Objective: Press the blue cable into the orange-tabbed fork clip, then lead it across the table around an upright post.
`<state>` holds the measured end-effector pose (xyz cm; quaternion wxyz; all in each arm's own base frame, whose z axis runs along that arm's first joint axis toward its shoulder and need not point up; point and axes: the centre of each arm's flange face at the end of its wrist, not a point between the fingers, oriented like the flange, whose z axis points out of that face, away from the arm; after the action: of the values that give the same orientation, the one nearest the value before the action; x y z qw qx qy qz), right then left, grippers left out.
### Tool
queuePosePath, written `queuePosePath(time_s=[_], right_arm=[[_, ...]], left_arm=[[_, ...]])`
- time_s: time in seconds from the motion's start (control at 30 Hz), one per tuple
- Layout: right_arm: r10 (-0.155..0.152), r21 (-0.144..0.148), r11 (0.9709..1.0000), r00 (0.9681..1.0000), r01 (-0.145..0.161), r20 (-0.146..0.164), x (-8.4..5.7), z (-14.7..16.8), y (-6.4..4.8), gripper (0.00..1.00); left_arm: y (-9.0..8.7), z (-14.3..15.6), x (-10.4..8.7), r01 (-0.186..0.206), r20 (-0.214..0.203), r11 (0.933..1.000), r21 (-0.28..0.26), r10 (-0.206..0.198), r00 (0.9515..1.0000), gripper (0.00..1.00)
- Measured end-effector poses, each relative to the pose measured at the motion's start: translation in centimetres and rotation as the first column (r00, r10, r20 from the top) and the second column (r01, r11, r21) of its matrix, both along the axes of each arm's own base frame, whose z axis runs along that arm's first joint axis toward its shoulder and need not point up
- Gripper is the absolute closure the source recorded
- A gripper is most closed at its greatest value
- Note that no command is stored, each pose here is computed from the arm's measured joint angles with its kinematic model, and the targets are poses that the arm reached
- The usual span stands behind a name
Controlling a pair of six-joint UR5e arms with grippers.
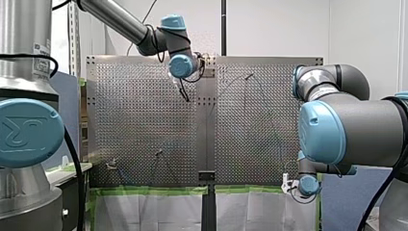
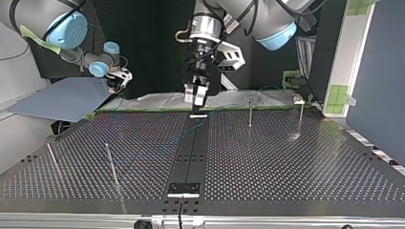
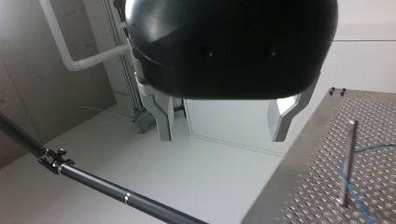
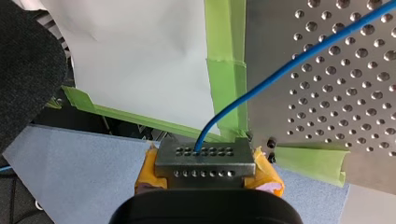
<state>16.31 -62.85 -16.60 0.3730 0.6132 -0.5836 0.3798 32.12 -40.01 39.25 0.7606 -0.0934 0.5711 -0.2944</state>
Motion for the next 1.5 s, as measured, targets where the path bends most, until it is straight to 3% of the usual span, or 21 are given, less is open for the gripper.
queuePosePath(time_s=[0.5,0.9,1.1,1.33,1.5], right_arm=[[0.004,0.0,1.0,1.0,-0.004,-0.002,0.2,0.0,0.0,1.0],[0.007,0.0,1.0,1.0,-0.007,-0.003,0.4,0.0,0.1,1.0],[0.01,0.0,1.0,0.9999,-0.01,-0.003,0.5,0.0,0.1,1.0],[0.013,0.0,0.9999,0.9999,-0.013,-0.003,0.7,0.0,0.2,1.0],[0.015,0.0,0.9999,0.9999,-0.015,-0.002,0.8,0.0,0.2,1.0]], left_arm=[[1.9,-7.4,-0.6,-0.012,-0.039,0.9993,0.035,0.014,0.9991,0.0],[4.8,-12.2,-2.0,-0.036,-0.118,0.9941,0.103,0.048,0.9919,0.0],[6.5,-15.0,-3.2,-0.044,-0.167,0.9876,0.151,0.069,0.9836,0.0],[8.3,-19.8,-4.6,-0.041,-0.246,0.9746,0.22,0.096,0.9645,0.0],[9.2,-22.8,-5.4,-0.023,-0.283,0.9672,0.253,0.097,0.9543,0.0]])
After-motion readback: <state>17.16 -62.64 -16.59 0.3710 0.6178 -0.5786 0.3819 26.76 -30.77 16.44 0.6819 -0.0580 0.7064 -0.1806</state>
